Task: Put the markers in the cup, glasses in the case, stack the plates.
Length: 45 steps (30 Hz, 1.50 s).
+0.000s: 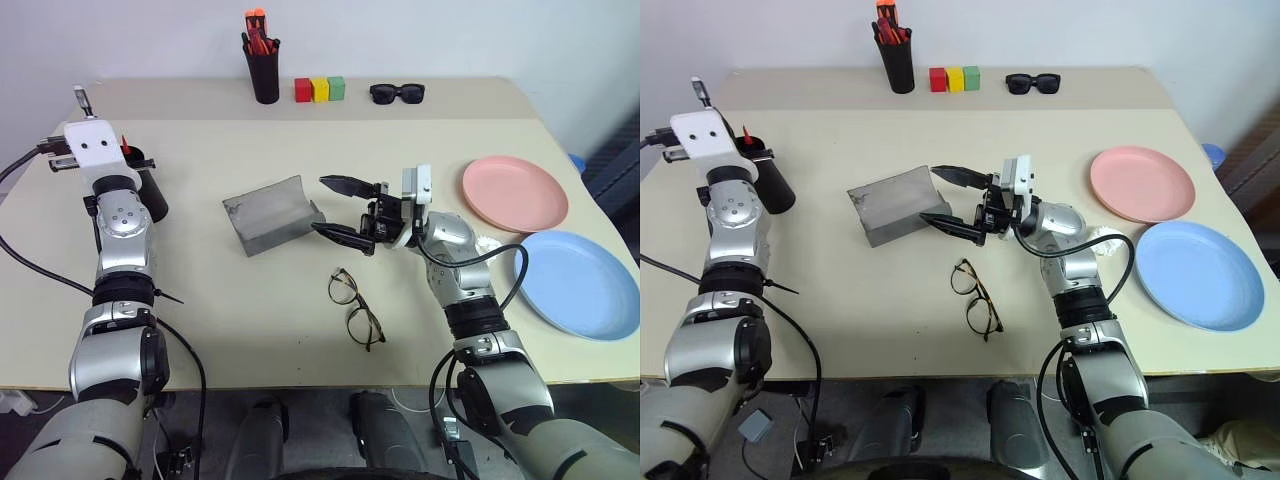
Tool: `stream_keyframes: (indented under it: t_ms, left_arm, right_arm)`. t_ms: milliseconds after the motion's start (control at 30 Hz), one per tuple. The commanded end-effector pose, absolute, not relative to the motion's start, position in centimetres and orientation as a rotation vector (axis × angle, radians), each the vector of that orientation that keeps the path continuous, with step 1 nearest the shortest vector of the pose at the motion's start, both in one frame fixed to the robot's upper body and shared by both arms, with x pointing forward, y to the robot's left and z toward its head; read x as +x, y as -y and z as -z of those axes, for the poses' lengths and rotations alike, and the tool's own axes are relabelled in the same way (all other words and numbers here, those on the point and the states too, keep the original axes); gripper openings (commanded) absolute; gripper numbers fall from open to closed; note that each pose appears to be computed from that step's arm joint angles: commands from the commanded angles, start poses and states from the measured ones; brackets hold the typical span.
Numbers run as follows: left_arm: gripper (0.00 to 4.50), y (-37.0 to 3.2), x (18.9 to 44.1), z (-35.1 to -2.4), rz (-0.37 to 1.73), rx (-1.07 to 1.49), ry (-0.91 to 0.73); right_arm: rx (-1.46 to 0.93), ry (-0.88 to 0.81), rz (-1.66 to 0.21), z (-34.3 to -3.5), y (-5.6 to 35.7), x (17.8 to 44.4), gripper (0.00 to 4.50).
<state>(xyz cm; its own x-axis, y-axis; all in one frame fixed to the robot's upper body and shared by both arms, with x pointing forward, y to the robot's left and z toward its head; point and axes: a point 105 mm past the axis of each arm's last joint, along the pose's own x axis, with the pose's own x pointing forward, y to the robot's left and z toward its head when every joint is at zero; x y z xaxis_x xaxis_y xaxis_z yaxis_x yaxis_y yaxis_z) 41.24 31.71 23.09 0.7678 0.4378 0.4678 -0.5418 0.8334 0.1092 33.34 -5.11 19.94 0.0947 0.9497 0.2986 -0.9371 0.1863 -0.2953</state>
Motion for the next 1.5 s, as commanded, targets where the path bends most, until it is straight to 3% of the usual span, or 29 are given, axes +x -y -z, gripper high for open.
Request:
stream_keyframes:
  t_ms: [33,133,200,433,633,733,833,967,1167,1500]
  left_arm:
    - [2.06,-31.5,41.0,-24.1,-0.533,0.252,0.491]
    - [3.66,-31.5,41.0,-24.0,-0.531,0.252,0.489]
    - [4.43,-31.5,41.0,-24.0,-0.531,0.252,0.489]
    - [4.43,-30.3,40.5,-26.0,-0.472,0.177,0.582]
    - [4.43,-20.4,39.5,-28.6,0.19,-0.07,0.629]
    - [4.43,-16.1,37.1,-27.2,0.54,-0.062,0.48]
    - [4.43,-15.2,35.5,-26.1,0.68,0.029,0.364]
    - [4.43,-16.2,35.4,-23.8,0.687,0.287,0.131]
    - [4.43,-16.9,34.4,-21.8,0.858,0.51,-0.187]
    - [4.43,-16.7,35.4,-17.9,0.935,0.547,-0.517]
  right_arm:
    - [-0.055,0.538,-1.386,-21.5,5.5,33.2,3.8]
    - [-0.057,0.538,-1.384,-21.5,5.6,33.2,3.8]
    - [-0.058,0.539,-1.382,-21.5,5.6,33.3,3.8]
    - [-0.068,0.537,-1.364,-21.5,5.8,33.6,3.8]
    - [-0.095,0.474,-1.342,-20.6,6.9,33.5,3.8]
    - [-0.118,0.41,-1.347,-19.9,7.7,32.8,3.8]
    - [-0.147,0.355,-1.333,-19.4,8.8,32.1,3.8]
    - [-0.213,0.263,-1.29,-18.6,11.2,31.1,3.8]
    - [-0.295,0.163,-1.204,-18.1,14.8,29.4,3.8]
    - [-0.305,0.096,-1.077,-17.6,18.3,27.5,3.8]
